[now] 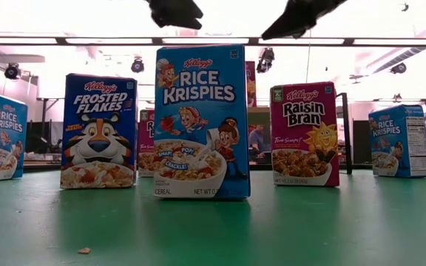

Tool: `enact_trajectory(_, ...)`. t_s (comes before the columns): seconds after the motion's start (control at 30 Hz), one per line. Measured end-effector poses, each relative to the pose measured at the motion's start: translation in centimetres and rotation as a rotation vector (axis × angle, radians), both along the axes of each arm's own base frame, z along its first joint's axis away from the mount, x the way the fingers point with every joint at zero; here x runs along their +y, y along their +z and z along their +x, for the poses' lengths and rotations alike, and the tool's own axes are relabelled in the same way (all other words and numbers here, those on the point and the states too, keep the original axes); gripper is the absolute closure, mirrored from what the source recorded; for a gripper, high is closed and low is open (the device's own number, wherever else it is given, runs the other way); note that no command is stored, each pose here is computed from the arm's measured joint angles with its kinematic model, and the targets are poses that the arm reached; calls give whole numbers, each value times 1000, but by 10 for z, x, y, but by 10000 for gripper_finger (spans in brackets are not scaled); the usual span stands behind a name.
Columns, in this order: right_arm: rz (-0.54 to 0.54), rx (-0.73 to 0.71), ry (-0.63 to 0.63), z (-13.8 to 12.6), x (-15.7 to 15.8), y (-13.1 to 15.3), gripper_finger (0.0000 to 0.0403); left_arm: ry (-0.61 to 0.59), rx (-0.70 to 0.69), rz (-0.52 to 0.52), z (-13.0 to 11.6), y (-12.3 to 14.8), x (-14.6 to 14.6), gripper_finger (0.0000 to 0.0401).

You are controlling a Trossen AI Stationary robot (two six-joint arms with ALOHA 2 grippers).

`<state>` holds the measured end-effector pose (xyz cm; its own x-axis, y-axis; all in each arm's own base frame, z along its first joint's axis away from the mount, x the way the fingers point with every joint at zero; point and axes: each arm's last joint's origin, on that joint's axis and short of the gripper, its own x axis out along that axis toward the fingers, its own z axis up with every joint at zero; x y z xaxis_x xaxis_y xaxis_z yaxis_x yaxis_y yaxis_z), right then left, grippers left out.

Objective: Stack cereal on shelf
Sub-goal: Put the left pink cereal box on the shelf

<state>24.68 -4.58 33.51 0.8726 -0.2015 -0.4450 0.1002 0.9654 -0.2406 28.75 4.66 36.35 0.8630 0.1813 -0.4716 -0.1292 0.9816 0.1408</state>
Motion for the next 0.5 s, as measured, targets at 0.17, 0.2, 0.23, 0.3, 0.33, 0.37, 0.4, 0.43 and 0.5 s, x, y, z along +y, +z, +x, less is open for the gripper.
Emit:
enact_trajectory(0.17, -13, 67, 18, 18, -19, 25, 394, 8, -142, 9, -23, -19, -3, 175)
enact_trajectory(0.2, -13, 70, 26, 21, -23, 30, 394, 8, -172, 14, -28, -21, -4, 175)
enact_trajectory(0.23, -16, 70, 29, 24, -27, 34, 394, 8, -198, 18, -32, -23, -5, 175)
enact_trajectory(0.3, -30, 74, 23, 30, -37, 43, 394, 8, -240, 24, -39, -29, -6, 175)
enact_trajectory(0.33, -39, 72, 15, 32, -42, 47, 394, 8, -254, 26, -42, -32, -6, 175)
enact_trajectory(0.37, -52, 73, 9, 35, -47, 50, 394, 8, -268, 28, -45, -35, -7, 175)
enact_trajectory(0.4, -59, 75, -2, 37, -52, 52, 394, 7, -283, 31, -48, -37, -7, 175)
enact_trajectory(0.43, -62, 76, -14, 39, -57, 54, 394, 7, -299, 34, -51, -39, -8, 175)
enact_trajectory(0.5, -57, 74, -45, 41, -68, 59, 392, 7, -325, 37, -55, -43, -8, 175)
